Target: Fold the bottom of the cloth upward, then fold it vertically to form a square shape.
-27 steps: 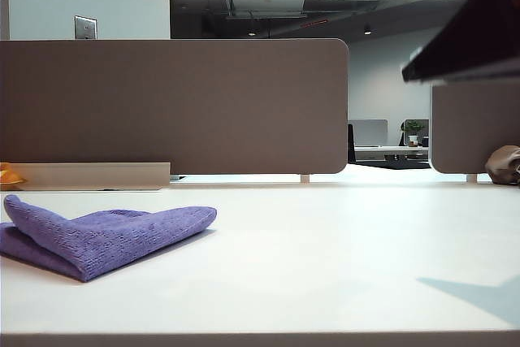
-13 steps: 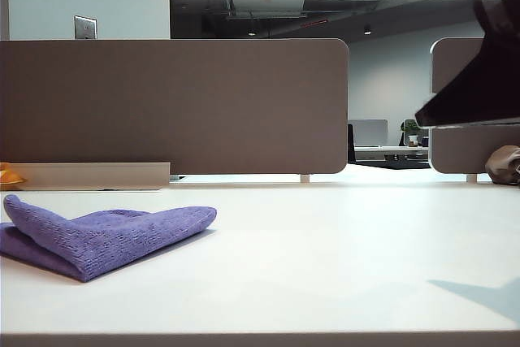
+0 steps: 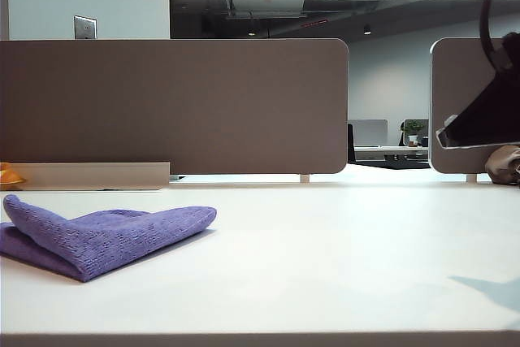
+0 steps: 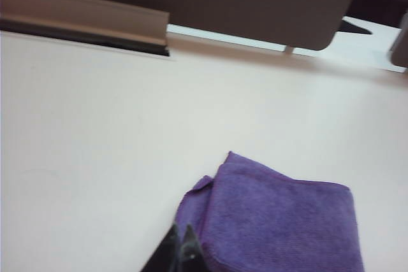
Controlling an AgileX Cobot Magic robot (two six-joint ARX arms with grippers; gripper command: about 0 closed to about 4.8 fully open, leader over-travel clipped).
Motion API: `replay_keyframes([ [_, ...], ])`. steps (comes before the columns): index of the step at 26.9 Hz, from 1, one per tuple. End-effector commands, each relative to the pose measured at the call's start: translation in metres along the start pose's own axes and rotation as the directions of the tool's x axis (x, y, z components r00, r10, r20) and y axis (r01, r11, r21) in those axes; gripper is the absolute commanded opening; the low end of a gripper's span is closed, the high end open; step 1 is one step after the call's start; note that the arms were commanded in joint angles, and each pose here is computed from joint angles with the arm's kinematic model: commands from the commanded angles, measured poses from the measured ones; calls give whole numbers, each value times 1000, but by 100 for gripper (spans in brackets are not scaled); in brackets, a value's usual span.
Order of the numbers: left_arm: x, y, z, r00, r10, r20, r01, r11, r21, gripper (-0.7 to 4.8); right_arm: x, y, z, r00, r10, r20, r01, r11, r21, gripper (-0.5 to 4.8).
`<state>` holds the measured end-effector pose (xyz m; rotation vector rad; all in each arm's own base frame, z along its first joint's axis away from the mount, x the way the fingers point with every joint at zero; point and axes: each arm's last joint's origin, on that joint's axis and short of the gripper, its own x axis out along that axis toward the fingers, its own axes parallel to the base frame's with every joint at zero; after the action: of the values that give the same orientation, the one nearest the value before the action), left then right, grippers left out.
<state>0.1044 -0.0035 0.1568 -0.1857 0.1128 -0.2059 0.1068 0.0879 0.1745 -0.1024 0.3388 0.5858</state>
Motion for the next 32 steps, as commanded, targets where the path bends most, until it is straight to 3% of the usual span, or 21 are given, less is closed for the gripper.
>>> replay_keyframes([
  [1, 0, 1, 3, 999, 34, 25, -34, 999, 1, -3, 0, 0, 1, 1000, -3, 10, 3, 1000, -1, -5],
  [21, 0, 0, 4, 999, 31, 33, -31, 1000, 4, -3, 0, 0, 1, 1000, 5, 11, -5, 1000, -1, -5],
  [26, 0, 1, 1, 999, 38, -4, -38, 999, -5, -3, 0, 0, 0, 1000, 5, 6, -5, 1000, -1, -5],
  [29, -1, 2, -3, 998, 44, -43, -45, 999, -13, -3, 0, 0, 2, 999, 7, 45, -7, 1000, 2, -5],
  [32, -1, 2, -6, 997, 48, -65, -49, 999, -17, -3, 1, 1, 4, 988, 10, 156, -12, 1000, 14, -5],
])
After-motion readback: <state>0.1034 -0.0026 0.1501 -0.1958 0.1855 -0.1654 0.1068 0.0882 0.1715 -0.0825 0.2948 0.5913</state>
